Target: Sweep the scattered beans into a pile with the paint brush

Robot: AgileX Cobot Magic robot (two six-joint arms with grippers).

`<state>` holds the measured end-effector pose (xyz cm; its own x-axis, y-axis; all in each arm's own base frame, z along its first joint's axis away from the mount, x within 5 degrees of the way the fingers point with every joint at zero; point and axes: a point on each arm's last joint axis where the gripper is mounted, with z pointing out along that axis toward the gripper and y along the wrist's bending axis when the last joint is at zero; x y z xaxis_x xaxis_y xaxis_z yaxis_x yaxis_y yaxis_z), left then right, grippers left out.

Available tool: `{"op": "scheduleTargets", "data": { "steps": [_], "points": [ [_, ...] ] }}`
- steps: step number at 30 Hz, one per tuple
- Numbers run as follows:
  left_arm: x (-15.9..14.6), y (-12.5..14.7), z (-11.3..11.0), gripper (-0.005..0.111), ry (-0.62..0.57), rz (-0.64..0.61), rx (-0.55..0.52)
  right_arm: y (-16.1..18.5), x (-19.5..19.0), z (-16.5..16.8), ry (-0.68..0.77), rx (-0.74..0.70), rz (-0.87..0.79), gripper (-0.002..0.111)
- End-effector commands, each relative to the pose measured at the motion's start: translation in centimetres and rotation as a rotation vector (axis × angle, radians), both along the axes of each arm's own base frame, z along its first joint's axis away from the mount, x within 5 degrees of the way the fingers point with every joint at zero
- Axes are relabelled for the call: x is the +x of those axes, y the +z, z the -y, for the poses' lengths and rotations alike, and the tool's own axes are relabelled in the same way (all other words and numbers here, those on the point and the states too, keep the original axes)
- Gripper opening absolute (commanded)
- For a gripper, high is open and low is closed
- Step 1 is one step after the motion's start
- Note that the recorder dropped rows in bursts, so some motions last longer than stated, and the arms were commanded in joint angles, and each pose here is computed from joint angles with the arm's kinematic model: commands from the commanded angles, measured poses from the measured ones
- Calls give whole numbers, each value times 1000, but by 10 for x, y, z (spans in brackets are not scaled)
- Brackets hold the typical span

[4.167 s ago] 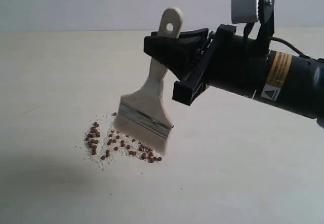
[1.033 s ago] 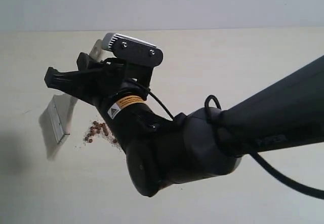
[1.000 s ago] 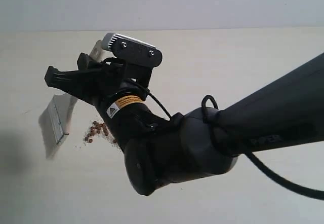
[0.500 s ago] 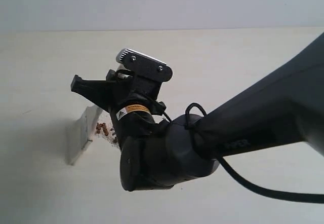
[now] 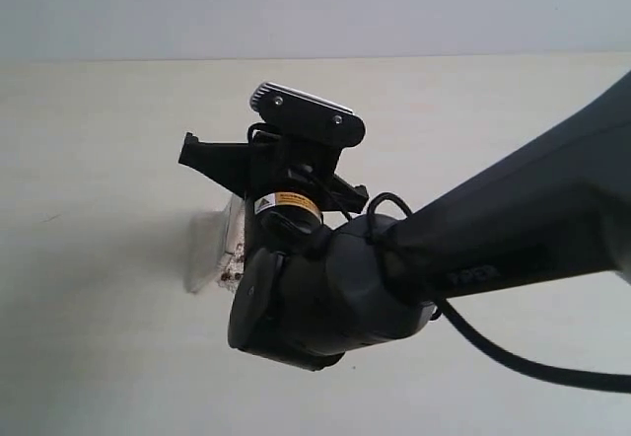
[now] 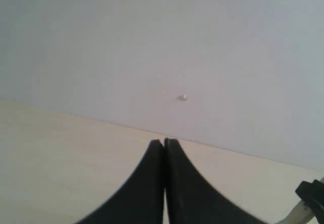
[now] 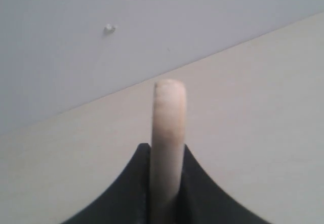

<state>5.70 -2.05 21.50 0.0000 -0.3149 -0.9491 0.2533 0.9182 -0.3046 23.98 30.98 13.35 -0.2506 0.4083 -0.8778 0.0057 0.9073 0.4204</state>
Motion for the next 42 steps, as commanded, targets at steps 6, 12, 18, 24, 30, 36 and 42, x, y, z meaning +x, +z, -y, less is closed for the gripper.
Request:
{"op": "scheduleTargets", "data": {
  "steps": [6,12,18,24,30,36,42],
  "points": [
    [-1,-1,0,0,-5,3,-8,17,-1,3,13,-85,18,0],
    [-1,-1,0,0,-5,3,-8,22,-2,-7,111,-32,64,0],
    [-1,-1,0,0,-5,3,-8,22,-2,-7,102,21,61,0],
    [-1,-1,0,0,-5,3,-8,36,-3,-6,104,38,80,0],
    [-1,-1,0,0,-5,3,-8,74,-4,1,128,-40,166,0],
    [-1,-1,0,0,-5,3,-8,106,6,8,288,-172,210,0],
    [-1,-1,0,0,-5,2,-10,119,34,30,497,-360,208,0]
  ]
}}
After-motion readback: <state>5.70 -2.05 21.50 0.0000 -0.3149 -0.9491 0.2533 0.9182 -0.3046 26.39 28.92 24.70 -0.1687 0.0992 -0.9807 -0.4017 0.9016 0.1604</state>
